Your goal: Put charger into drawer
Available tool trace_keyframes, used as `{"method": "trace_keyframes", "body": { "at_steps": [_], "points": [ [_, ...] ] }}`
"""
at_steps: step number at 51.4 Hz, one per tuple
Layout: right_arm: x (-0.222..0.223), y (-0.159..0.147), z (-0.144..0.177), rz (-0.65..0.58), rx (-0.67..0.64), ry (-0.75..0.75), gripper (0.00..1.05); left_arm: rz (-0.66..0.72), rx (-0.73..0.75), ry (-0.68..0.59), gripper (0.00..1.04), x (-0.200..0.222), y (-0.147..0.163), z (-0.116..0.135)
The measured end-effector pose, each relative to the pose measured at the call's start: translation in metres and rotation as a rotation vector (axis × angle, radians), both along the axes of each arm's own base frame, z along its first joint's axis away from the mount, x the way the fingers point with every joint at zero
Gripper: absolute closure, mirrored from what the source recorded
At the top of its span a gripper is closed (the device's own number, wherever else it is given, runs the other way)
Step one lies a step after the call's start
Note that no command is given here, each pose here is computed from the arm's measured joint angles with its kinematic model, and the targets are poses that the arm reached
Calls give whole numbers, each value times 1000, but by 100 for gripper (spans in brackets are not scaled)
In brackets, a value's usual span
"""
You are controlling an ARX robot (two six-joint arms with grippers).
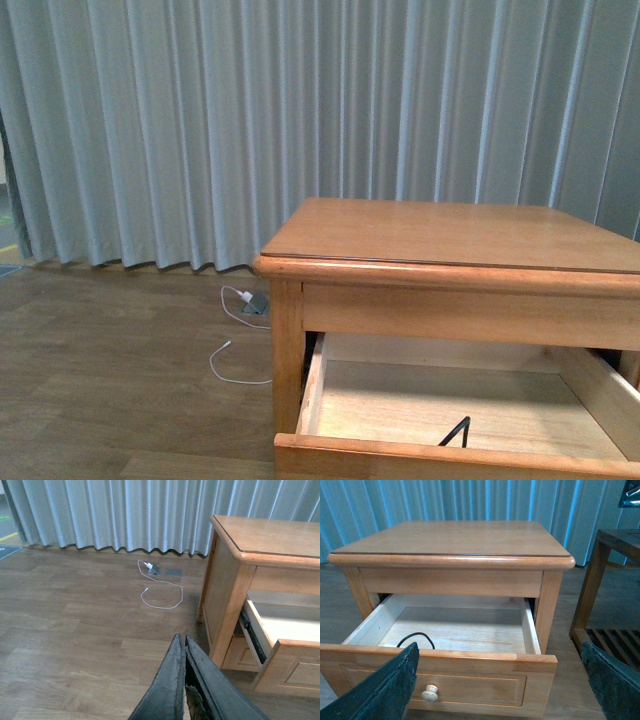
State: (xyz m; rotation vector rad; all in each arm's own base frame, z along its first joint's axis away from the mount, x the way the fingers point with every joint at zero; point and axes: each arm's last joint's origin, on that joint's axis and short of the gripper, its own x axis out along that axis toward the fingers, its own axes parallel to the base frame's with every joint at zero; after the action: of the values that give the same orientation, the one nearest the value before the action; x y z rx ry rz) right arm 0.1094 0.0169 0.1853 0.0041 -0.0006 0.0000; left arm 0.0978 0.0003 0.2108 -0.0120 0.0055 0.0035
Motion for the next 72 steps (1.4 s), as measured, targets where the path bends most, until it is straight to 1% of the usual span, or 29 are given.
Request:
{"method": "trace_keyframes", "body": {
  "at_steps": [3,17,41,46,58,59,62,64,69,70,72],
  "points": [
    [0,0,0,0,0,0,8,-1,4,3,101,0,0,-7],
    [0,0,0,0,0,0,8,-1,4,2,101,0,0,-22],
    [0,0,0,0,0,0,8,0,5,2,101,0,0,-36],
    [0,0,0,0,0,0,8,-1,5,-5,101,0,0,-44],
    [0,0,0,0,0,0,8,0,5,-10,101,-1,0,-44],
    [0,0,-1,-19,-14,15,8,0,5,-10,101,-1,0,-44],
    [1,0,-2,-113,-69,117,8,0,5,-10,91,-1,0,-44],
    [2,0,-2,-128,-86,167,8,0,5,-10,86,-1,0,-44],
    [9,1,-3,-91,-104,278,8,0,5,-11,68,-1,0,-44],
    [11,2,-2,-74,-102,299,8,0,5,-11,66,-1,0,-44],
    [16,3,0,-38,-97,336,8,0,5,-11,59,-1,0,-44]
  ]
}}
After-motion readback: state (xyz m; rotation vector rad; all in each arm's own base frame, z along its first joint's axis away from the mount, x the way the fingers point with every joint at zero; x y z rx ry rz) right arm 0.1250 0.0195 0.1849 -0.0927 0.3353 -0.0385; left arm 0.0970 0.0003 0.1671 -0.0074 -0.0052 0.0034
